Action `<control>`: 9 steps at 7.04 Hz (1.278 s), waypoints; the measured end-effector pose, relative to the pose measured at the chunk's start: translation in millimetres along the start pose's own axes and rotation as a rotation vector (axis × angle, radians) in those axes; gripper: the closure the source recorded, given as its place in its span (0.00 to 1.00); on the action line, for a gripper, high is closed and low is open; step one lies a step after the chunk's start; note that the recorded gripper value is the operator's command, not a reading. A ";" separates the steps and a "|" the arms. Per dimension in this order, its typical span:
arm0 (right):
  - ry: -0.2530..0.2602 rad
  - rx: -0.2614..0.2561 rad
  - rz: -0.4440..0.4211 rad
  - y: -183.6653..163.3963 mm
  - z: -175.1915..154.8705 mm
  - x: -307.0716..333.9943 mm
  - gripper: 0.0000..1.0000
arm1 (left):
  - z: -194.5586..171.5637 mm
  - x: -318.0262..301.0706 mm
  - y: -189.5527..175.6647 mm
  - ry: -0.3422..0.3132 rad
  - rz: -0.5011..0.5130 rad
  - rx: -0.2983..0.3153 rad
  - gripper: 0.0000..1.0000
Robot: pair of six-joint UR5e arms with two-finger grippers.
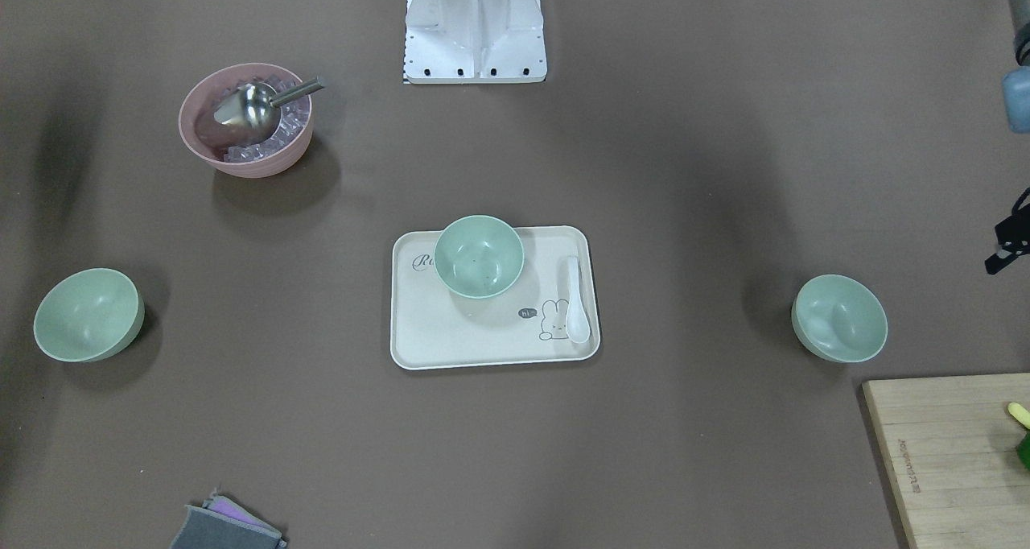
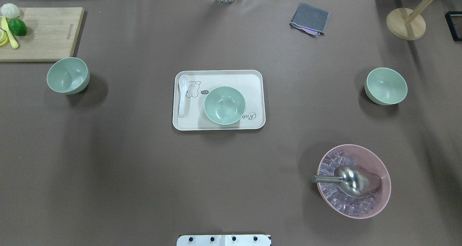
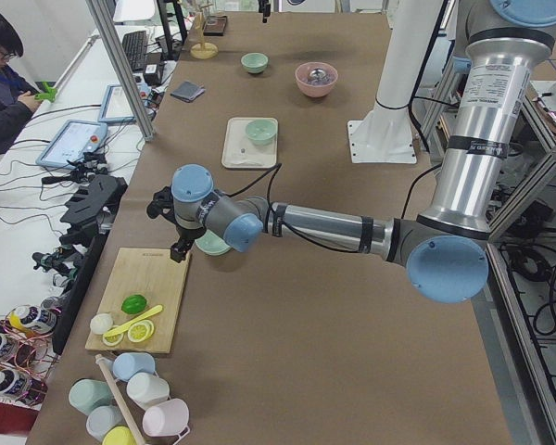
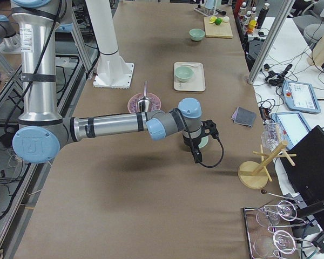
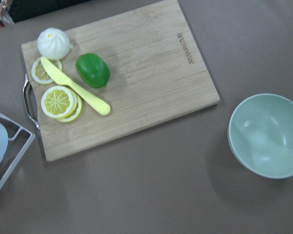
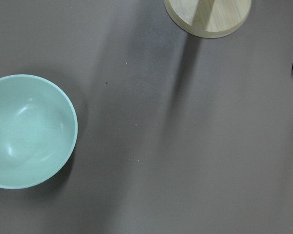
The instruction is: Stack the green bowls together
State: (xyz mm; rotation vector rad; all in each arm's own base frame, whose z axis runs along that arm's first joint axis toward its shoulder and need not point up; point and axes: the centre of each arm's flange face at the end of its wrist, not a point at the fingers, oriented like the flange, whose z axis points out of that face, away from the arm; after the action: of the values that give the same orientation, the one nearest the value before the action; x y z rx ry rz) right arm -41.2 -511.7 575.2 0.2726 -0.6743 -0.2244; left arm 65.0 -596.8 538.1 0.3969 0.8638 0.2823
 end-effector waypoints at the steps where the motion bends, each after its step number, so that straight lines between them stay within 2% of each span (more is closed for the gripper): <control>1: -0.003 -0.010 0.001 -2.5 6.3 -3.4 0.00 | 22.1 9.0 1.8 0.004 -0.039 -0.031 0.02; 3: -0.016 -0.020 0.055 -6.2 12.8 -16.6 0.00 | 64.3 34.5 4.9 -0.037 -0.139 -0.057 0.03; 6: -0.024 -0.022 0.074 -7.5 14.1 -26.4 0.00 | 111.5 47.9 19.8 -0.055 -0.193 -0.028 0.05; 8: -0.028 -0.016 0.065 -6.5 15.1 -29.1 0.00 | 127.2 57.7 19.8 -0.053 -0.193 -0.036 0.19; 9: -0.028 -0.016 0.063 -5.9 15.7 -28.9 0.00 | 134.0 60.2 13.6 -0.057 -0.192 -0.040 0.33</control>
State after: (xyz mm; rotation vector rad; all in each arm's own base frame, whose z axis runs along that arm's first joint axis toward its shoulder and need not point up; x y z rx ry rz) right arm -73.9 -511.6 568.2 0.2330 -0.7073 -0.1730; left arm 205.9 -590.7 581.7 0.2817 0.8328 0.1104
